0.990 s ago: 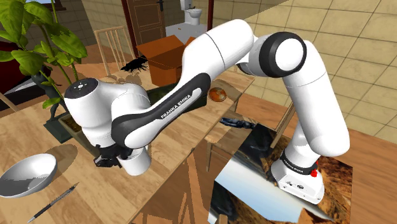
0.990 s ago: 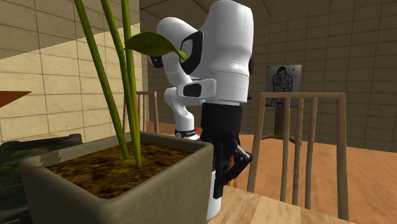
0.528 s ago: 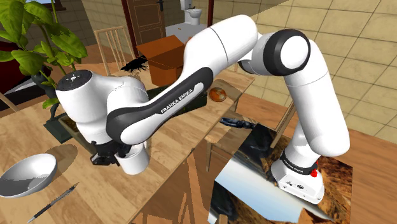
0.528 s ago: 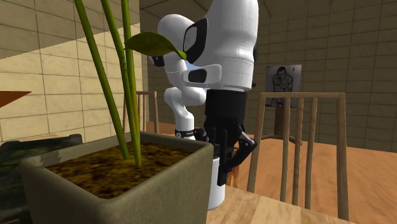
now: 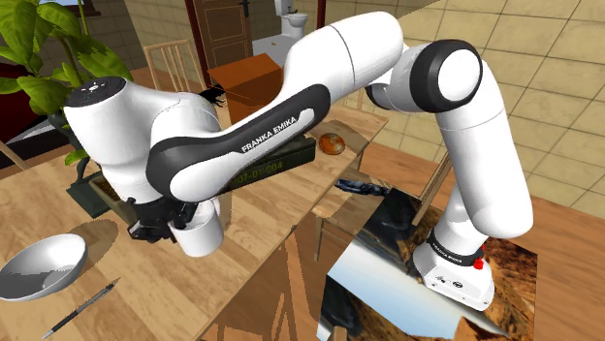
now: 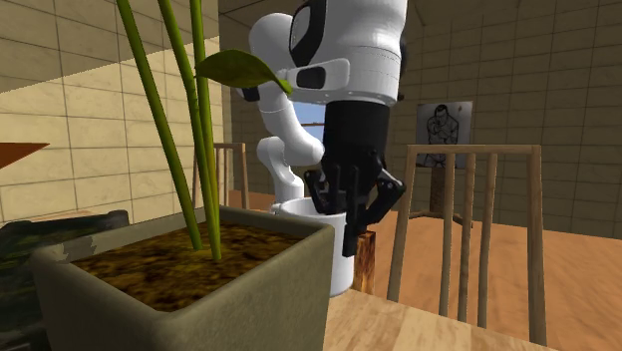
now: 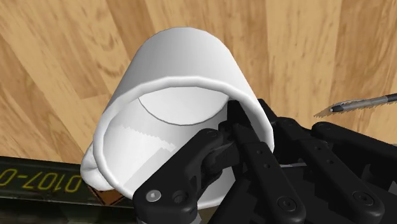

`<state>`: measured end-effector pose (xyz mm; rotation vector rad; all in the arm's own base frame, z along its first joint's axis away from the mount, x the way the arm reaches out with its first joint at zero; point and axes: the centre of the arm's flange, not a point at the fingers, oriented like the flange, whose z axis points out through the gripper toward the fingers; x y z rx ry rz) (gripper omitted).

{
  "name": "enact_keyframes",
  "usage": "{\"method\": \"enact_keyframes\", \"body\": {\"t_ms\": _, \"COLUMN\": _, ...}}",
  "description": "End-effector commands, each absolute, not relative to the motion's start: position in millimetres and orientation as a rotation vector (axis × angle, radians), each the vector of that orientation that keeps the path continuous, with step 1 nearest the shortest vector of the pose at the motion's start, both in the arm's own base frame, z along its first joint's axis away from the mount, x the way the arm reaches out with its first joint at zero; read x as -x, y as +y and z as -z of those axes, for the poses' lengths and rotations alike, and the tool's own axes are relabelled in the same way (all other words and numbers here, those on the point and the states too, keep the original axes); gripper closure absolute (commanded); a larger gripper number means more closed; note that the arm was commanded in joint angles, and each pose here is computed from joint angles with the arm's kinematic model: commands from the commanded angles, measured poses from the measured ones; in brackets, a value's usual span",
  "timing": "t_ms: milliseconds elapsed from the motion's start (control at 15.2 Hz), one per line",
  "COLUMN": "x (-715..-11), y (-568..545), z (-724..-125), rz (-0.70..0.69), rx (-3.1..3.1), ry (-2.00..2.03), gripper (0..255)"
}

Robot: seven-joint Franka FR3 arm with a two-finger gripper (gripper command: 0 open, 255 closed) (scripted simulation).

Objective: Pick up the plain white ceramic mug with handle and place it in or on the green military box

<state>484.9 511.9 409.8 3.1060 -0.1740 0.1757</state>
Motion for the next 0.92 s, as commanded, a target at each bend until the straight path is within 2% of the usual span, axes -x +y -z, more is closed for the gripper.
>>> {"method": "enact_keyframes", "body": {"t_ms": 0, "x": -482.9, "y": 513.3, "z": -420.1, "rz": -0.176, "rx": -3.106, "ry": -0.168, "gripper": 255}}
{"method": "enact_keyframes", "body": {"t_ms": 858, "x": -482.9, "y": 513.3, "z": -488.7, "rz": -0.176, "rx": -3.106, "ry": -0.168, "gripper": 255}}
